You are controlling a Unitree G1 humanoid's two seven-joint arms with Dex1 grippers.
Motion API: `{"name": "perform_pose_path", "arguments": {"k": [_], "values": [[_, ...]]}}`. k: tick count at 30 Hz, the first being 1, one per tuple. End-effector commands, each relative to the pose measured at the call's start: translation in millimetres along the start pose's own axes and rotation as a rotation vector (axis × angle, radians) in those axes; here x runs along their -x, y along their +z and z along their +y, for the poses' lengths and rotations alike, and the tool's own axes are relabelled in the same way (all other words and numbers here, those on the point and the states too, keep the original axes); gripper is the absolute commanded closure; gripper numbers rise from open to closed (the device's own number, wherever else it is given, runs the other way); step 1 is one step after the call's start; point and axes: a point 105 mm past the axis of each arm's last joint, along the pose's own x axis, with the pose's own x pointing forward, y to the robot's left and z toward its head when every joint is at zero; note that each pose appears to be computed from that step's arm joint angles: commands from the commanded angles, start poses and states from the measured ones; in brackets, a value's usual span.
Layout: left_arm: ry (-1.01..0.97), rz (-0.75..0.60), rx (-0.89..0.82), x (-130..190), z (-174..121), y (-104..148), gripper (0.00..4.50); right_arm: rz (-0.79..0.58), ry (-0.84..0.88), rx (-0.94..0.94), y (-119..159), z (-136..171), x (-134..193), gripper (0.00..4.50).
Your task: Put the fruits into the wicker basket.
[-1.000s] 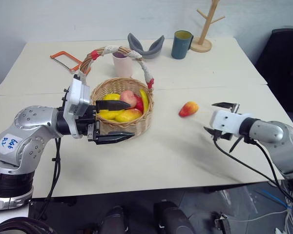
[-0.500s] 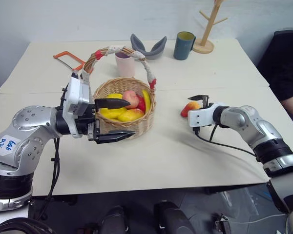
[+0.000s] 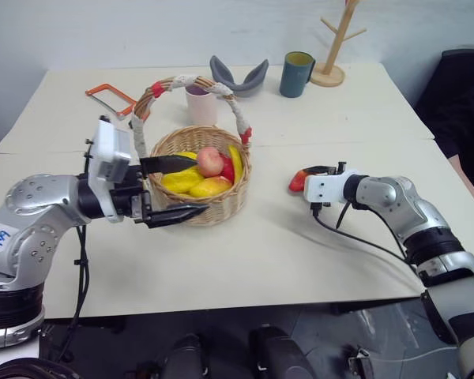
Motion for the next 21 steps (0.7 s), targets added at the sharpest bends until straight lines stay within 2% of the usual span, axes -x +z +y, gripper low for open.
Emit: {"name": "perform_pose_path", "arguments": {"k": [1,4,8,10,13,17,19,20,21], "values": [[0.084,0.002,0.017,25,7,3,0.00,-0.317,0.002,-0.269,84,-21,20,2.67],[0.130,0.027,0.026,37,10,-2,0.00,-0.462,0.078,-0.387,135,-16,24,2.67],[0.158,0.025,0.020,42,11,0,0.00,-0.539,0.093,-0.458,182,-20,6,2.67],[0.155,0.023,0.013,41,10,1,0.00,-0.526,0.091,-0.468,190,-20,-9,2.67],[0.151,0.019,0.002,38,9,4,0.00,-0.489,0.097,-0.495,188,-17,-26,2.67],[0.149,0.018,-0.002,38,8,4,0.00,-0.490,0.091,-0.522,188,-19,-27,1.30],[0.149,0.017,-0.003,37,9,4,0.00,-0.561,0.121,-0.577,199,-22,-13,0.65],[0.149,0.014,-0.004,37,10,4,0.00,-0.588,0.125,-0.606,202,-24,-6,0.37],[0.149,0.013,-0.005,37,10,4,0.00,-0.604,0.128,-0.626,204,-26,-1,0.37]]}}
